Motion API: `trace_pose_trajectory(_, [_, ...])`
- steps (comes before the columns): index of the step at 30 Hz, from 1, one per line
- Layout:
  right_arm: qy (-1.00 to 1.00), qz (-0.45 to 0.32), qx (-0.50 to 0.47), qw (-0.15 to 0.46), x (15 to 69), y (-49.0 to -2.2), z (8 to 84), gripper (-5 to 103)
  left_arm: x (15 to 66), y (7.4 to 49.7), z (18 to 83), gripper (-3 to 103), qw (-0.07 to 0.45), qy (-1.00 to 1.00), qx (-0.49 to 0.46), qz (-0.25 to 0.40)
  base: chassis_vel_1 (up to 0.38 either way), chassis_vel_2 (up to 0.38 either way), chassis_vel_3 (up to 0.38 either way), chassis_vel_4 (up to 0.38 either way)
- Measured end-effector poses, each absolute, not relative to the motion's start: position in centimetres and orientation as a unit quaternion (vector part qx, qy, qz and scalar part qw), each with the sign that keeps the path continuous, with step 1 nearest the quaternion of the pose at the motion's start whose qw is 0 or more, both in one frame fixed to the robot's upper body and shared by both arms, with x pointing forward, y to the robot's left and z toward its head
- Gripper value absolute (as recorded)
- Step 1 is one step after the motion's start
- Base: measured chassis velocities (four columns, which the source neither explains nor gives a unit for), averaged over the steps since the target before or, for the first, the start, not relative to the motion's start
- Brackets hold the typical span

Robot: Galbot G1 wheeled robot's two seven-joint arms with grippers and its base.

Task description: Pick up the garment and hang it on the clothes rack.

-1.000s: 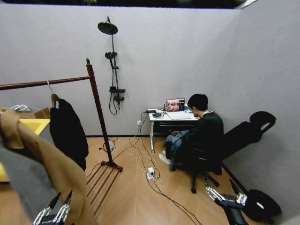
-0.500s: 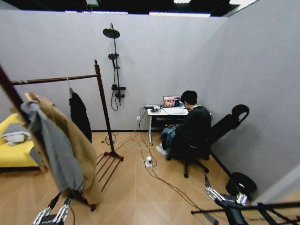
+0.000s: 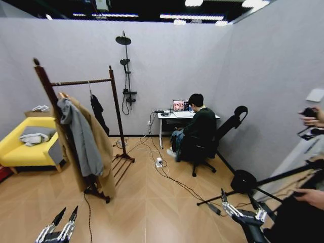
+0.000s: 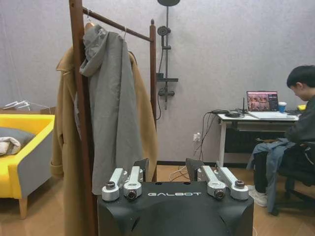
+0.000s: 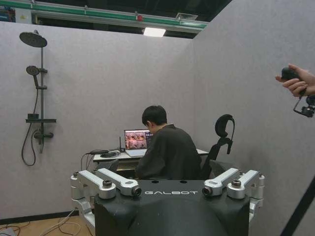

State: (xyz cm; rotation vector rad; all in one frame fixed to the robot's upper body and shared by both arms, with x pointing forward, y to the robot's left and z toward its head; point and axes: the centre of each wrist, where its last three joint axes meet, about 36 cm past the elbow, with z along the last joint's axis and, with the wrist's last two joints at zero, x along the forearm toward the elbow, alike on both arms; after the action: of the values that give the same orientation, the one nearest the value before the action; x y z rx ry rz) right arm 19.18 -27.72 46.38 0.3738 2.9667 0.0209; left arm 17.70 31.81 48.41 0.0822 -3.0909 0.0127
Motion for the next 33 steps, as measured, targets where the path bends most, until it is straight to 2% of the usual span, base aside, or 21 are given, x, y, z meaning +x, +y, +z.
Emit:
trace_pose_trajectory(18, [0.989, 0.007, 0.125, 0.076, 19.18, -27.72, 46.38, 100, 17.70, 31.81, 48.42, 46, 0.025, -0.999, 0.027, 0.004, -0.020, 0.014, 0.017, -0.019])
trace_pose_trajectory(33, [0.989, 0.007, 0.125, 0.076, 19.18, -27.72, 46.38, 100, 17.70, 31.81, 48.41, 46, 0.025, -0.999, 0.027, 0.004, 0.114, -0.106, -0.110, 0.108])
